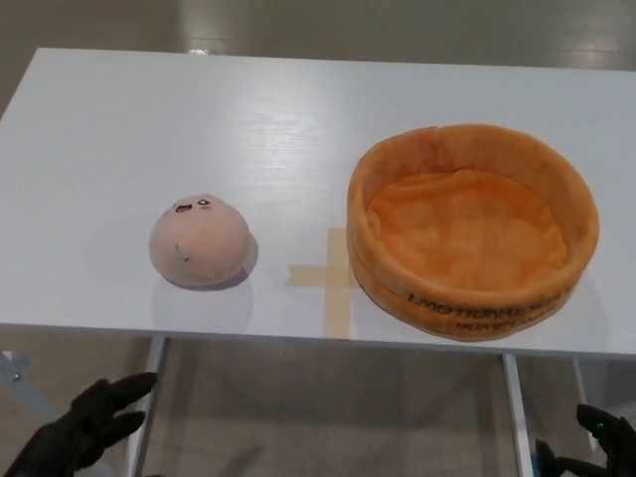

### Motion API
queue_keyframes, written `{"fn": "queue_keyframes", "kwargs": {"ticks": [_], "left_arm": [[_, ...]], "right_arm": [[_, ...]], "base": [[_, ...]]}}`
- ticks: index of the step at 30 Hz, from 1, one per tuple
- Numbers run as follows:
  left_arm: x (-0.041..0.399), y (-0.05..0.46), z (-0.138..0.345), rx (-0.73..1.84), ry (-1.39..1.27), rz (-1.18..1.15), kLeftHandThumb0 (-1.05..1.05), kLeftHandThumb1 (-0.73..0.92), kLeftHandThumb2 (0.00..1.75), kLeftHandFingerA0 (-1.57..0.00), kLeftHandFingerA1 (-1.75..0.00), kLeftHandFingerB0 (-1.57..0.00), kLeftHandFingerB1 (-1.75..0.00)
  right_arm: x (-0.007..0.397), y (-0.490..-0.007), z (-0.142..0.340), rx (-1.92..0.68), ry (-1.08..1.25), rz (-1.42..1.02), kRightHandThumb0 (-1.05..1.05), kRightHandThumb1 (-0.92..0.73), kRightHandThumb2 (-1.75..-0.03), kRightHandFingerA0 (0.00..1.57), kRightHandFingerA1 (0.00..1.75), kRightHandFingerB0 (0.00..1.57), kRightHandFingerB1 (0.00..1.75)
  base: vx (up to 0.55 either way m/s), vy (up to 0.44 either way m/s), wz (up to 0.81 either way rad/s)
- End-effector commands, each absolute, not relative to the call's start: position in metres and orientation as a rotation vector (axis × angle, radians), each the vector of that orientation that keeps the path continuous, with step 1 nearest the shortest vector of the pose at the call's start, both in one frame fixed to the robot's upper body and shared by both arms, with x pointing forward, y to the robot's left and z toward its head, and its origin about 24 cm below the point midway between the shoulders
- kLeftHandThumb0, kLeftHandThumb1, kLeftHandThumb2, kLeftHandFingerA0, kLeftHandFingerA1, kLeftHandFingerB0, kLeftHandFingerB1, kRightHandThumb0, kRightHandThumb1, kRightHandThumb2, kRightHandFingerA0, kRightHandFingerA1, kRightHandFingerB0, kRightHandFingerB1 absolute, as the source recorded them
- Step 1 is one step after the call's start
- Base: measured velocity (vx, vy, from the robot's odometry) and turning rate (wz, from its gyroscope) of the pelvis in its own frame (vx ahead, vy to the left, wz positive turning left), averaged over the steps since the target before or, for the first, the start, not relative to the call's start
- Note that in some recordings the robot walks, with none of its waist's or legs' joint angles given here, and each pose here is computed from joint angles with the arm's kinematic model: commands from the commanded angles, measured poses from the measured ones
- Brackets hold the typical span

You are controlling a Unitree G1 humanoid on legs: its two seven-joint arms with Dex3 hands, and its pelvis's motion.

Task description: Use the left hand to pick up the pink round toy on the left and place it inside the orange plate on the desk.

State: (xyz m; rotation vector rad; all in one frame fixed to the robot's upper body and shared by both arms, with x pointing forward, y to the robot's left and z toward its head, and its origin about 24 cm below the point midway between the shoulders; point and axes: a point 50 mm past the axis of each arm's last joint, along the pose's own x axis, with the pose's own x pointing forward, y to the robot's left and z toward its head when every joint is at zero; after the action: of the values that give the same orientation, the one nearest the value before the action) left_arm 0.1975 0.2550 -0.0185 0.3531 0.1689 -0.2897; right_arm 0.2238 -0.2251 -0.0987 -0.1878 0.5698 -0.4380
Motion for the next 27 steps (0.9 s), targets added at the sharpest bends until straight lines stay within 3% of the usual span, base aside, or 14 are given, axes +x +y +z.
{"fn": "queue_keyframes", "kwargs": {"ticks": [1, 2, 7, 8, 9, 12, 13, 14, 15, 17, 18, 22, 23, 27], "left_arm": [[0.174, 0.221, 0.051, 0.345, 0.027, -0.916, -0.41, 0.47, 0.65, -0.22, -0.4, -0.27, -0.38], [0.174, 0.22, 0.056, 0.344, 0.011, -0.941, -0.38, 0.49, 0.63, -0.23, -0.4, -0.28, -0.38], [0.178, 0.215, 0.082, 0.368, -0.071, -1.068, -0.37, 0.49, 0.63, -0.25, -0.41, -0.29, -0.38], [0.179, 0.214, 0.089, 0.357, -0.087, -1.098, -0.35, 0.53, 0.58, -0.28, -0.38, -0.36, -0.35], [0.179, 0.212, 0.098, 0.342, -0.125, -1.141, -0.39, 0.48, 0.66, -0.31, -0.46, -0.33, -0.41], [0.179, 0.209, 0.111, 0.33, -0.169, -1.192, -0.38, 0.47, 0.66, -0.33, -0.46, -0.34, -0.42], [0.179, 0.209, 0.115, 0.336, -0.179, -1.198, -0.37, 0.47, 0.65, -0.35, -0.48, -0.36, -0.43], [0.177, 0.207, 0.127, 0.325, -0.232, -1.185, -0.35, 0.46, 0.64, -0.36, -0.5, -0.36, -0.44], [0.176, 0.206, 0.13, 0.321, -0.245, -1.181, -0.35, 0.46, 0.64, -0.36, -0.5, -0.36, -0.44], [0.175, 0.205, 0.137, 0.297, -0.292, -1.141, -0.27, 0.51, 0.53, -0.34, -0.42, -0.37, -0.36], [0.175, 0.205, 0.142, 0.283, -0.323, -1.1, -0.3, 0.48, 0.6, -0.25, -0.43, -0.29, -0.37], [0.189, 0.208, 0.158, 0.286, -0.499, -0.843, -0.27, 0.45, 0.57, -0.15, -0.38, -0.19, -0.33], [0.199, 0.21, 0.162, 0.334, -0.526, -0.772, -0.22, 0.43, 0.57, -0.08, -0.24, -0.14, -0.31], [0.227, 0.217, 0.168, 0.453, -0.565, -0.622, -0.17, 0.4, 0.6, -0.04, -0.22, -0.1, -0.3]], "right_arm": [[0.223, -0.227, -0.098, -0.189, 0.559, -0.454, -0.34, -0.34, -0.93, 0.51, 0.85, 0.27, 0.65], [0.223, -0.227, -0.098, -0.188, 0.562, -0.452, -0.34, -0.41, -0.82, 0.41, 0.98, 0.26, 0.64], [0.223, -0.227, -0.098, -0.195, 0.565, -0.45, -0.33, -0.4, -0.82, 0.44, 1.0, 0.28, 0.64], [0.223, -0.227, -0.098, -0.201, 0.568, -0.446, -0.37, -0.4, -0.81, 0.44, 1.0, 0.28, 0.66], [0.223, -0.228, -0.098, -0.198, 0.565, -0.446, -0.36, -0.38, -0.83, 0.44, 1.05, 0.28, 0.68], [0.224, -0.228, -0.098, -0.185, 0.562, -0.447, -0.35, -0.38, -0.86, 0.42, 1.08, 0.28, 0.67], [0.225, -0.228, -0.097, -0.192, 0.561, -0.448, -0.35, -0.4, -0.82, 0.44, 1.04, 0.28, 0.67], [0.226, -0.228, -0.097, -0.196, 0.562, -0.448, -0.34, -0.31, -0.96, 0.52, 0.82, 0.28, 0.64], [0.226, -0.228, -0.097, -0.196, 0.562, -0.448, -0.34, -0.31, -0.96, 0.52, 0.82, 0.28, 0.64], [0.226, -0.228, -0.097, -0.202, 0.568, -0.446, -0.35, -0.32, -0.96, 0.51, 0.81, 0.27, 0.63], [0.227, -0.228, -0.096, -0.202, 0.564, -0.444, -0.37, -0.42, -0.8, 0.45, 0.99, 0.28, 0.65], [0.227, -0.227, -0.097, -0.193, 0.561, -0.446, -0.37, -0.41, -0.8, 0.46, 1.01, 0.3, 0.66], [0.226, -0.227, -0.097, -0.191, 0.564, -0.446, -0.35, -0.4, -0.8, 0.44, 1.02, 0.29, 0.67], [0.223, -0.229, -0.099, -0.189, 0.568, -0.444, -0.33, -0.39, -0.82, 0.44, 1.03, 0.3, 0.68]], "base": [[0.0, 0.0, 0.0], [0.0, 0.0, 0.0], [0.0, 0.0, 0.0], [0.0, 0.0, 0.0], [0.0, 0.0, 0.0], [0.0, 0.0, 0.0], [0.0, 0.0, 0.0], [0.0, 0.0, 0.0], [0.0, 0.0, 0.0], [0.0, 0.0, 0.0], [0.0, 0.0, 0.0], [0.0, 0.0, 0.0], [0.0, 0.0, 0.0], [0.0, 0.0, 0.02]]}}
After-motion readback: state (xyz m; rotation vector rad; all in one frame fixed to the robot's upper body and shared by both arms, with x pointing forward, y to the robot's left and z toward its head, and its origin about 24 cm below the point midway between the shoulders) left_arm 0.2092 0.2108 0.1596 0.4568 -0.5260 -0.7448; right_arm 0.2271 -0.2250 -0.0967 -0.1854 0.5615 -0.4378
